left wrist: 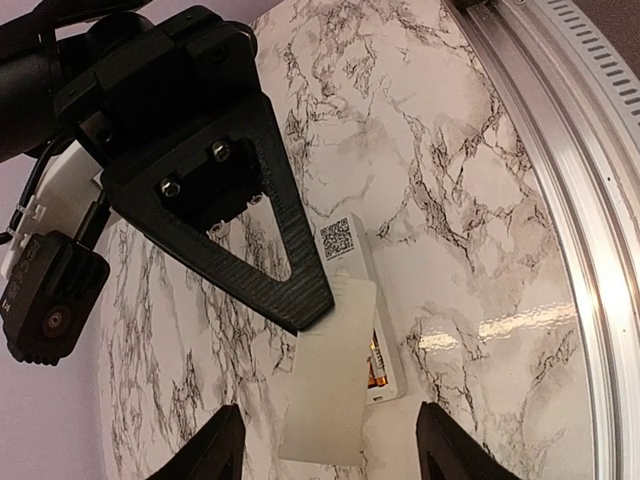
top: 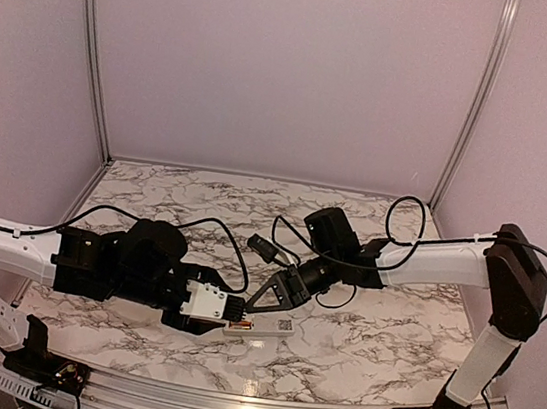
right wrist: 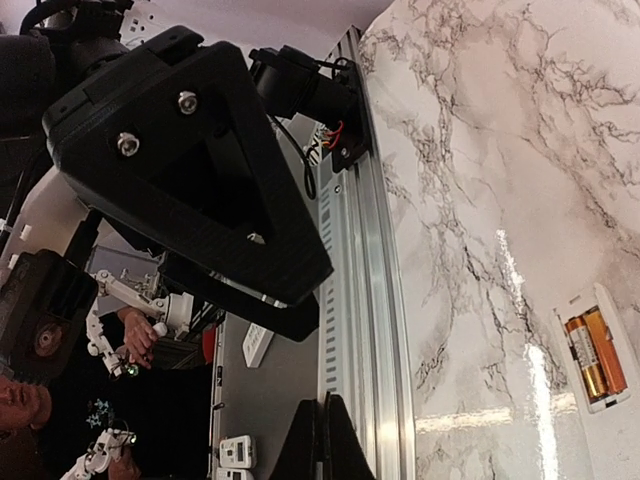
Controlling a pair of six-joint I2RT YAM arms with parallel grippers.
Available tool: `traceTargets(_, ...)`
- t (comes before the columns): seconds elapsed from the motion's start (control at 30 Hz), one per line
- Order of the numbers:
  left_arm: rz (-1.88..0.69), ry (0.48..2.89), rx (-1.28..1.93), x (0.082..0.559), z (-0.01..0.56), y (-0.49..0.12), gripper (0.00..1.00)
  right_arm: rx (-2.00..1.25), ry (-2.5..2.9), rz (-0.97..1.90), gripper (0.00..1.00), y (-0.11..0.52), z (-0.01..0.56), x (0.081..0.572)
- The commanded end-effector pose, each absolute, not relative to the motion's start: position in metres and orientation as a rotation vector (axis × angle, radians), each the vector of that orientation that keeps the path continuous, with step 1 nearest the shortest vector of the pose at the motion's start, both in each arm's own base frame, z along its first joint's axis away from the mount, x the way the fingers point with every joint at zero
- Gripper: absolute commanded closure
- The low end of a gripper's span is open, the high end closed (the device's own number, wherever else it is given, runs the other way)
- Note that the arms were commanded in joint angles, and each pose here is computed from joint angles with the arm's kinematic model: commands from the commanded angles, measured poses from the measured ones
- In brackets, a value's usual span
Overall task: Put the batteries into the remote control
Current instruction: Pass from the right arm to the left
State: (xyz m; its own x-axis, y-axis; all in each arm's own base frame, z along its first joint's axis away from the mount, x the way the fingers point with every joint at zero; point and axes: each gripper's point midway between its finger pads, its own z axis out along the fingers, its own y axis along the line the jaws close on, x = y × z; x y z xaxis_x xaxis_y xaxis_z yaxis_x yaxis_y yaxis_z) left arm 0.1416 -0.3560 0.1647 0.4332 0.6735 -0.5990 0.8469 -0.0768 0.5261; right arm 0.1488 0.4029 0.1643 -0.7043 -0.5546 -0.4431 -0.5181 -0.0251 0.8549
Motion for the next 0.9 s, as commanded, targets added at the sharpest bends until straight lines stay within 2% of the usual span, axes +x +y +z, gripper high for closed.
traceTargets(0.0, -0.219, 1.281, 1.815, 0.142, 0.166, -0.351, 0.4, 1.267, -2.11, -1.916, 1.0, 0.409, 0.175, 0.142)
traceTargets(0.23, -0.233, 1.256, 1.833, 0.137, 0.164, -0.347, 0.47, 1.307, -2.077, -1.928, 1.0, 0.41, 0.182, 0.136)
traceTargets(0.57, -0.248, 1.244, 1.84, 0.133, 0.164, -0.345, 0.63, 1.313, -2.07, -1.926, 1.0, 0.409, 0.182, 0.134)
traceTargets(0.77, -0.245, 1.245, 1.847, 0.133, 0.162, -0.346, 0.62, 1.319, -2.058, -1.93, 1.0, 0.408, 0.185, 0.132)
traceTargets(0.87, -0.245, 1.246, 1.848, 0.133, 0.162, -0.346, 0.65, 1.317, -2.057, -1.93, 1.0, 0.408, 0.185, 0.132)
